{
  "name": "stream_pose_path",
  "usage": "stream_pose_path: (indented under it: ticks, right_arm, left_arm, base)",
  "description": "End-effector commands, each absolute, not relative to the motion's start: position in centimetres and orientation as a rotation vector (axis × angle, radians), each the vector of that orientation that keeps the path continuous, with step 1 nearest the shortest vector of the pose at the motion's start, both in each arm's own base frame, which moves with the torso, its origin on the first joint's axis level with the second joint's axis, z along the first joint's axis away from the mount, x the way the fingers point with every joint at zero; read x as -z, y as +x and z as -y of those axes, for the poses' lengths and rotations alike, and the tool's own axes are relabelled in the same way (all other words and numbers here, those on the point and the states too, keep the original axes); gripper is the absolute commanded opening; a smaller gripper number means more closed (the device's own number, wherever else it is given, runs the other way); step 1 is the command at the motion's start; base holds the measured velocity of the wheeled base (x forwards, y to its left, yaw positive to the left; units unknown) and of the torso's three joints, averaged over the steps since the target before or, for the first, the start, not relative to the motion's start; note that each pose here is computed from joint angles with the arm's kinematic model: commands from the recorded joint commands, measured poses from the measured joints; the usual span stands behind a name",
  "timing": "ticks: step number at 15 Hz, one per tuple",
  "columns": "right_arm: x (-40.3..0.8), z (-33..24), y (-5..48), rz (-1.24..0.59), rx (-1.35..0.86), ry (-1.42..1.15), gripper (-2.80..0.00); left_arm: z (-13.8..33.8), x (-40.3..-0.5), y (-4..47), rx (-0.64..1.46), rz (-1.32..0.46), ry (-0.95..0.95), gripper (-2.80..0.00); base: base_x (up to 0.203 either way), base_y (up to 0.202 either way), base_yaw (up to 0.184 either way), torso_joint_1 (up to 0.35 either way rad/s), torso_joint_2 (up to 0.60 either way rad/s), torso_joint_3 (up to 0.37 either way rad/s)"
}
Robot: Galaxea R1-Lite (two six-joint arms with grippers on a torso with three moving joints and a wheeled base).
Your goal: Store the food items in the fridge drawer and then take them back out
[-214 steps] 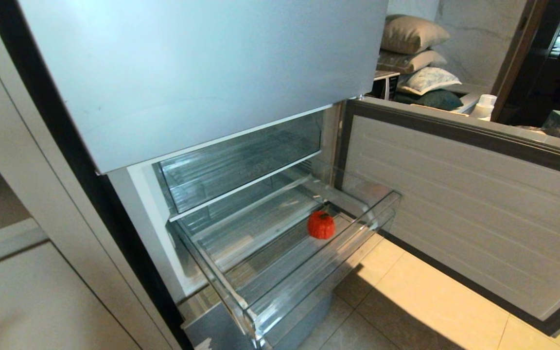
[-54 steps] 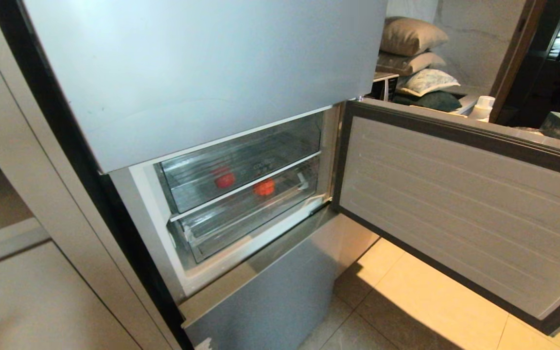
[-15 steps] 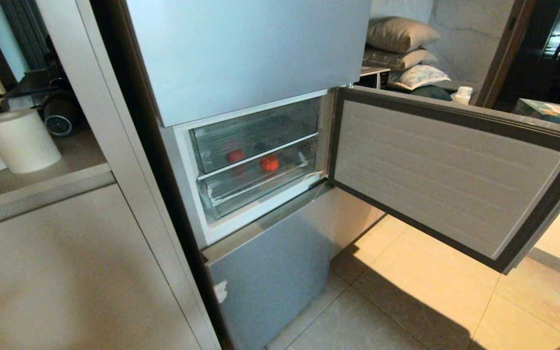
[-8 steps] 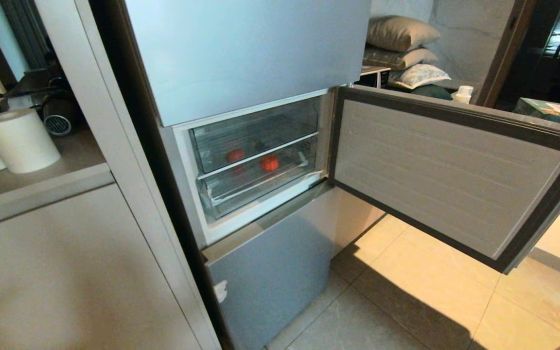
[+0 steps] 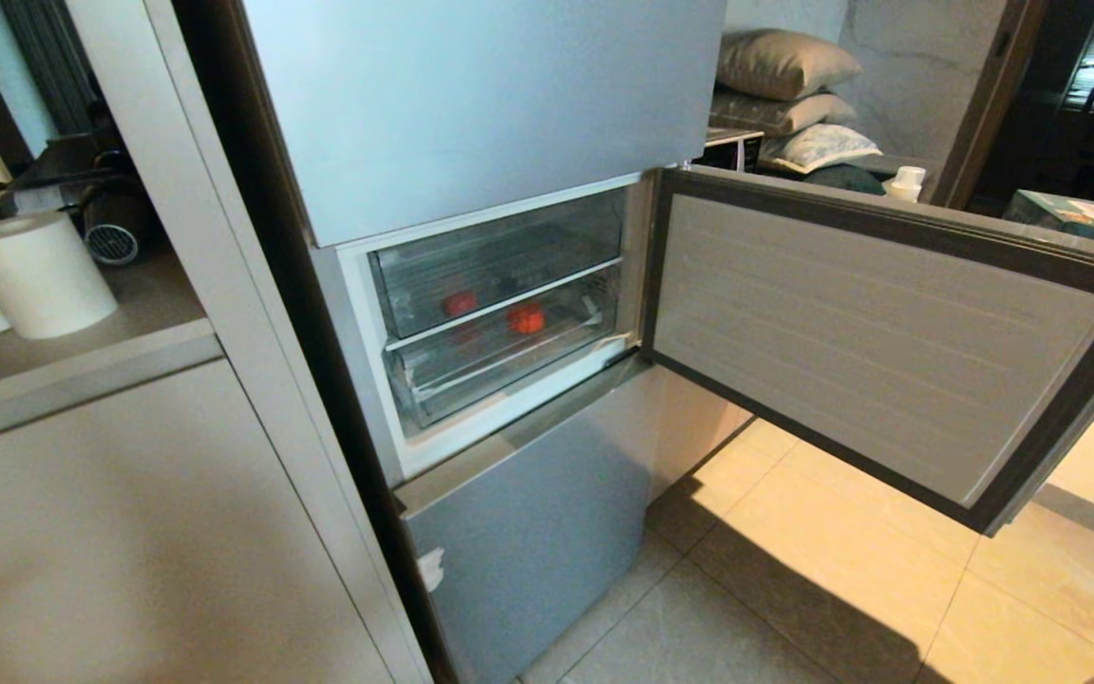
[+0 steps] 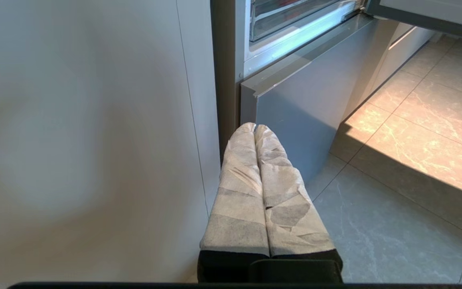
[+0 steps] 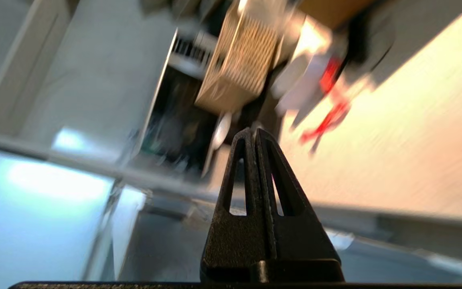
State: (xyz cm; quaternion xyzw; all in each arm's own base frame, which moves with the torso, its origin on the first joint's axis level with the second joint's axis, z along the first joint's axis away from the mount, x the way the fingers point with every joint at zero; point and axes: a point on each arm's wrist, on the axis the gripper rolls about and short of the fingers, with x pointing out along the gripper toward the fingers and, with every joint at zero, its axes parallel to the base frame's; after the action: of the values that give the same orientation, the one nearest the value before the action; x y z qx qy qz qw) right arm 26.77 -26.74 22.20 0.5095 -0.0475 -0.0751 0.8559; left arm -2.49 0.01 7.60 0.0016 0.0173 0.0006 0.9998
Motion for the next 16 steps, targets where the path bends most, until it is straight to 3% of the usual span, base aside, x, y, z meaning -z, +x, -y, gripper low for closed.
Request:
stream_pose_path:
  ticks: [1, 11, 16]
  right_arm:
    - [-19.8, 27.9, 28.0, 0.026, 0.11, 1.135, -2.8]
    - [-18.2, 25.9, 31.0, -0.098, -0.032, 1.252, -2.8]
    - [-18.1, 23.3, 28.7, -0.185, -0.098, 1.285, -2.8]
  left_arm:
    - [0.0, -7.6, -2.5, -0.001, -0.034, 0.003, -2.8]
    - [0.0, -7.6, -2.5, -0.001, -0.035, 0.003, -2.8]
    - [0.0, -7.6, -2.5, -0.001, -0.035, 0.003, -2.8]
  base:
    - [0.0, 0.0, 0.0, 0.0, 0.0, 0.0]
    - [0.0, 0.0, 0.0, 0.0, 0.0, 0.0]
    - [0.0, 0.0, 0.0, 0.0, 0.0, 0.0]
